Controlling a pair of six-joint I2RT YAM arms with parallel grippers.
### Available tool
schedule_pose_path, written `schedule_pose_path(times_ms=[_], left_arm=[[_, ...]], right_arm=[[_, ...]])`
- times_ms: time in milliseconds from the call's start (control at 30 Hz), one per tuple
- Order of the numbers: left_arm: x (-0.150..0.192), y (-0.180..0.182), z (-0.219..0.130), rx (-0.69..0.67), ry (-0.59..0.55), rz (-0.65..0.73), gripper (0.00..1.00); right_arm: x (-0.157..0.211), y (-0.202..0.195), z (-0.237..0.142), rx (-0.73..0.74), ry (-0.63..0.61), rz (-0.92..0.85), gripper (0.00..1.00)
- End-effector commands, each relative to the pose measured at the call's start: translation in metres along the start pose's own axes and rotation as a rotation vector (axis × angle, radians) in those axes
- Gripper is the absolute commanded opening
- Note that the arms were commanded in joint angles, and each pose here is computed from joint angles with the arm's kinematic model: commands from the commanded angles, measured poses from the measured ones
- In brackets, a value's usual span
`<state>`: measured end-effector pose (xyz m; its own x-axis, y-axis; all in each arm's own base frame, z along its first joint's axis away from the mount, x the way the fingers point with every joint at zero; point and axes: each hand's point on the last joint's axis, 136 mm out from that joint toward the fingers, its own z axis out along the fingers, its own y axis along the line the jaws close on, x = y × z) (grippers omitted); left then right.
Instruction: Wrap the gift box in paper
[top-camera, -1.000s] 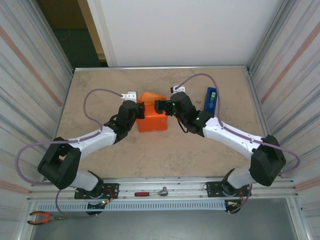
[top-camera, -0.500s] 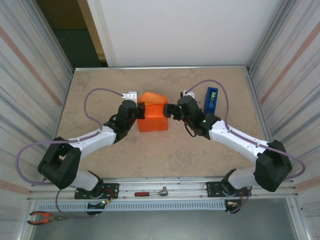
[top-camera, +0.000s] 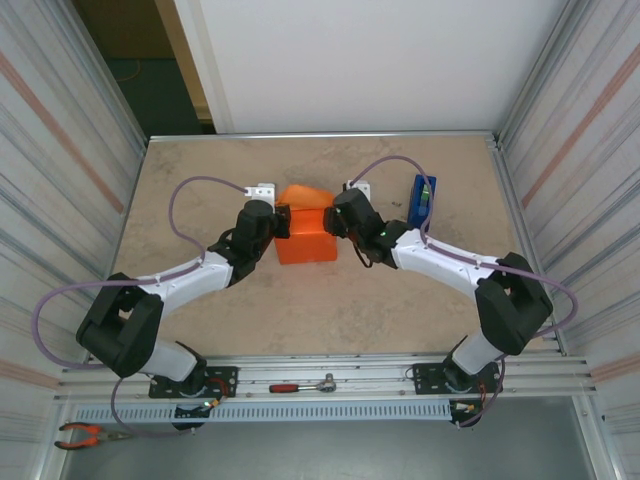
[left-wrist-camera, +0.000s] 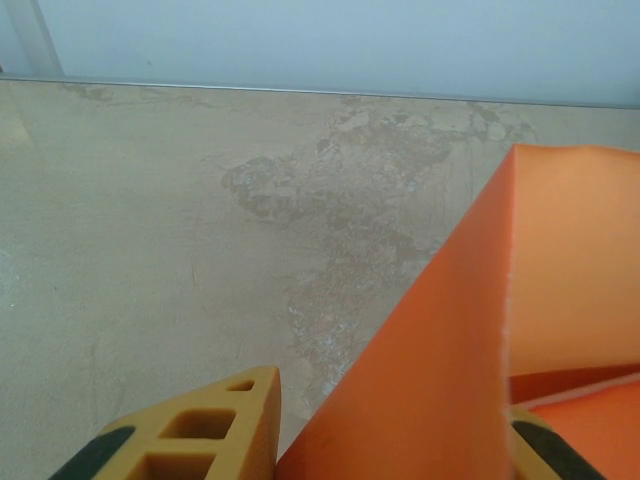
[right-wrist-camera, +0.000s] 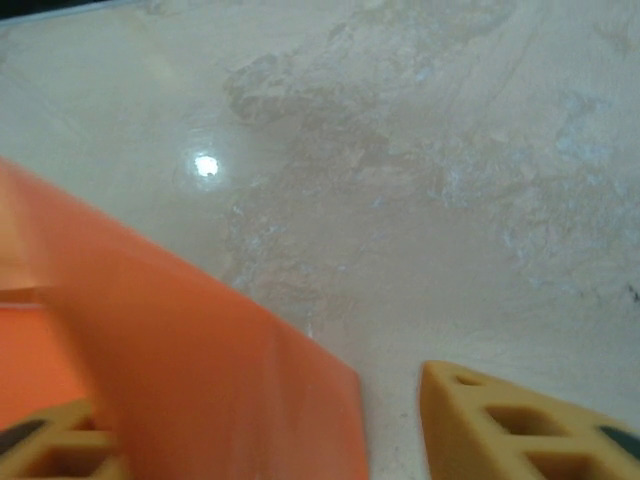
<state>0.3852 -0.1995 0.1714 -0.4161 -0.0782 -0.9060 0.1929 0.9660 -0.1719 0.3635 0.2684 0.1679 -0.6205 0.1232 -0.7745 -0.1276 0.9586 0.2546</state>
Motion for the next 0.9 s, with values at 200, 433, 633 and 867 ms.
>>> schedule_pose_path(times_ms=[200,433,633,867], left_arm=[[0.008,-0.003,0.006,0.021,0.030,0.024,0.26],[0.008,-0.006,0.007,0.031,0.033,0.019,0.25],[0.008,-0.008,0.007,0.035,0.036,0.020,0.25],[0.008,-0.008,0.006,0.035,0.037,0.021,0.24]], right_arm=[[-0.011,0.010,0.003,0.030,-0.046,-0.057,0.34],[-0.015,0.012,0.000,0.026,-0.043,-0.068,0.34],[-0.021,0.012,-0.004,0.008,-0.041,-0.063,0.04],[-0.030,0.010,-0.009,-0.010,-0.045,-0.040,0.03]])
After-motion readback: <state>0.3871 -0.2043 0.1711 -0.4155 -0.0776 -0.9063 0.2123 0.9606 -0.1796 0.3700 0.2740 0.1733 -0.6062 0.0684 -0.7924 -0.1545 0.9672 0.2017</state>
